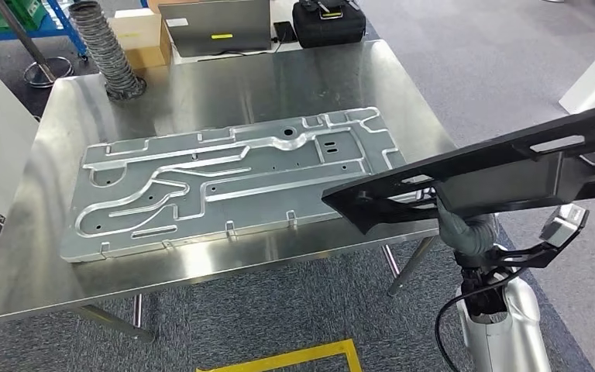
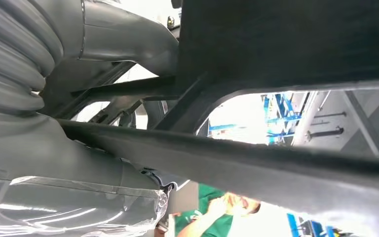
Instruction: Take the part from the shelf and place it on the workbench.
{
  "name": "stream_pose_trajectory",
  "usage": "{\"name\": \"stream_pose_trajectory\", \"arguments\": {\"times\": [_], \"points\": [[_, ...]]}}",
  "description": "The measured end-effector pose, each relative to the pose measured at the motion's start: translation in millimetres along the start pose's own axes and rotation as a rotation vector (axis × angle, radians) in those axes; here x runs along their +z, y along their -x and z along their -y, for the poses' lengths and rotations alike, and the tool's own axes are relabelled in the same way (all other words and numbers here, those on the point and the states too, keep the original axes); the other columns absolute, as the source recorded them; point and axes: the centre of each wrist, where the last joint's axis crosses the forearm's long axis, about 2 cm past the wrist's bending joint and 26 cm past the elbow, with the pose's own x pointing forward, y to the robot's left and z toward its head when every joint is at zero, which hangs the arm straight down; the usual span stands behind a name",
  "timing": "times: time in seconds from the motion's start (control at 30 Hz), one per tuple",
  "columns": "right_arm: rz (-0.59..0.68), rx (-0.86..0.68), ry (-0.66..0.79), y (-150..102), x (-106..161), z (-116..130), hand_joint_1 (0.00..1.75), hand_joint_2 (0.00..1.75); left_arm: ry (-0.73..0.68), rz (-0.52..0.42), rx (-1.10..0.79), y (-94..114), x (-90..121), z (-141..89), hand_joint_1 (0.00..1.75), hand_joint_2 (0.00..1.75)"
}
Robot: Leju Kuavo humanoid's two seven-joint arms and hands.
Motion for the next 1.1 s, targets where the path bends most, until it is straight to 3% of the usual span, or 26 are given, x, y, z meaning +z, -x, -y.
{"name": "stream_pose_trajectory", "arguments": {"times": [0.37,0.73,0.9,1.1], "points": [[-0.047,0.019,0.013,3,4,8,1.31,1.75,0.005,0.014,0.006,3,1,0,0.00,1.75],[-0.107,0.088,0.020,11,-12,24,1.31,1.75,0.003,0.029,0.016,1,0,-1,0.00,1.75],[-0.129,0.166,0.043,8,-31,41,1.31,1.75,0.012,0.027,0.016,1,0,2,0.00,1.75],[-0.184,0.373,0.103,-4,-51,67,1.31,1.75,0.026,0.029,0.003,0,1,6,0.00,1.75]]}}
